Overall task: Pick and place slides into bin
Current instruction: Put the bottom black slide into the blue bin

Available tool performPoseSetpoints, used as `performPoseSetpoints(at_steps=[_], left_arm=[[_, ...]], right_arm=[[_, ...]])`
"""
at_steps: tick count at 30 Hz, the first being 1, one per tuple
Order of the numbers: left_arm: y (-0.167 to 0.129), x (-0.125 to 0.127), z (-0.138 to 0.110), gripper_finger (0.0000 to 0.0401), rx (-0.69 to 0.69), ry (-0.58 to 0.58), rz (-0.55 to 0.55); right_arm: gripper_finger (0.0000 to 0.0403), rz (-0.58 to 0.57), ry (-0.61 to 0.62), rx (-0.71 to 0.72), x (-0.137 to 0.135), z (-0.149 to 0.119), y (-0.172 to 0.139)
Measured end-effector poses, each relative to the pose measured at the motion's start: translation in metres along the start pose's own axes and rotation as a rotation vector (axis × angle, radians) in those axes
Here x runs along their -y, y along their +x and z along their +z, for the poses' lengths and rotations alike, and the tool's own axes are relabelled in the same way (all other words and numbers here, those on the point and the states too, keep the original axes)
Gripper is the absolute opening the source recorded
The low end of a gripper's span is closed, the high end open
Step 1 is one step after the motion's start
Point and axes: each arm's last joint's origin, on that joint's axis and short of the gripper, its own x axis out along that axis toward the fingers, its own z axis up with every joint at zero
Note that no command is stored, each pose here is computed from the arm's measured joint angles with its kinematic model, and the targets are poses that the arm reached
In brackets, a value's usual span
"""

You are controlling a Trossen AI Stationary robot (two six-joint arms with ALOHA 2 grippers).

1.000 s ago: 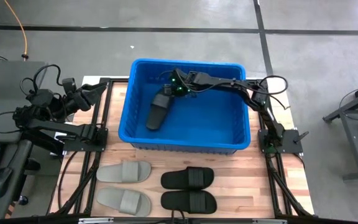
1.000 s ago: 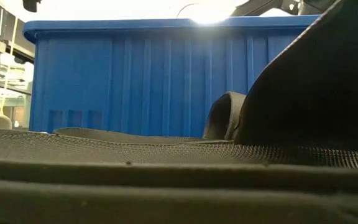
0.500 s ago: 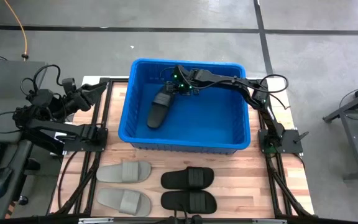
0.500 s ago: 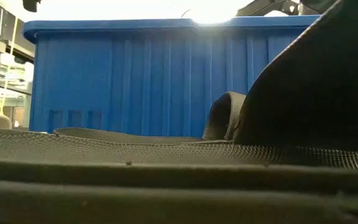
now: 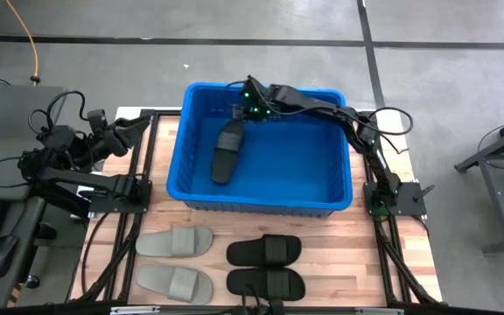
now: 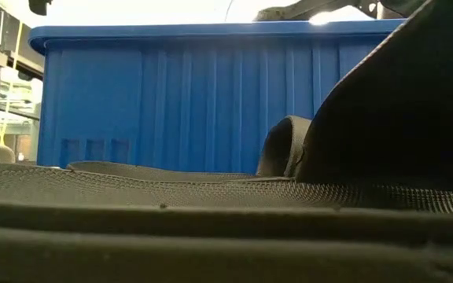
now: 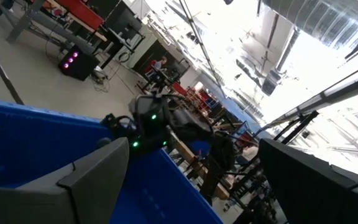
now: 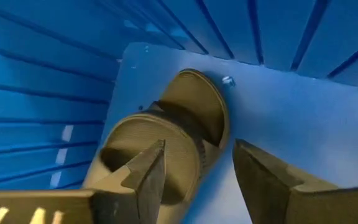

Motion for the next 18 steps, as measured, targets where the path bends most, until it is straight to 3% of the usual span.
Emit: performPoseSetpoints(at_steps=[8, 13, 18], left_arm=[[0.0, -0.001, -0.002, 0.0349, -0.021, 0.036, -0.004], [0.0, -0.001, -0.002, 0.0349, -0.029, 0.073, -0.007], [0.0, -0.001, -0.002, 0.0349, -0.031, 0.078, -0.011]], right_arm=[[0.0174, 0.049, -0.142, -0.054, -0.027, -0.01, -0.035], [0.0176, 0.073, -0.264, -0.103, -0.046, -0.023, -0.076], [0.0177, 0.188, -0.32, -0.183, -0.055, -0.05, -0.123]])
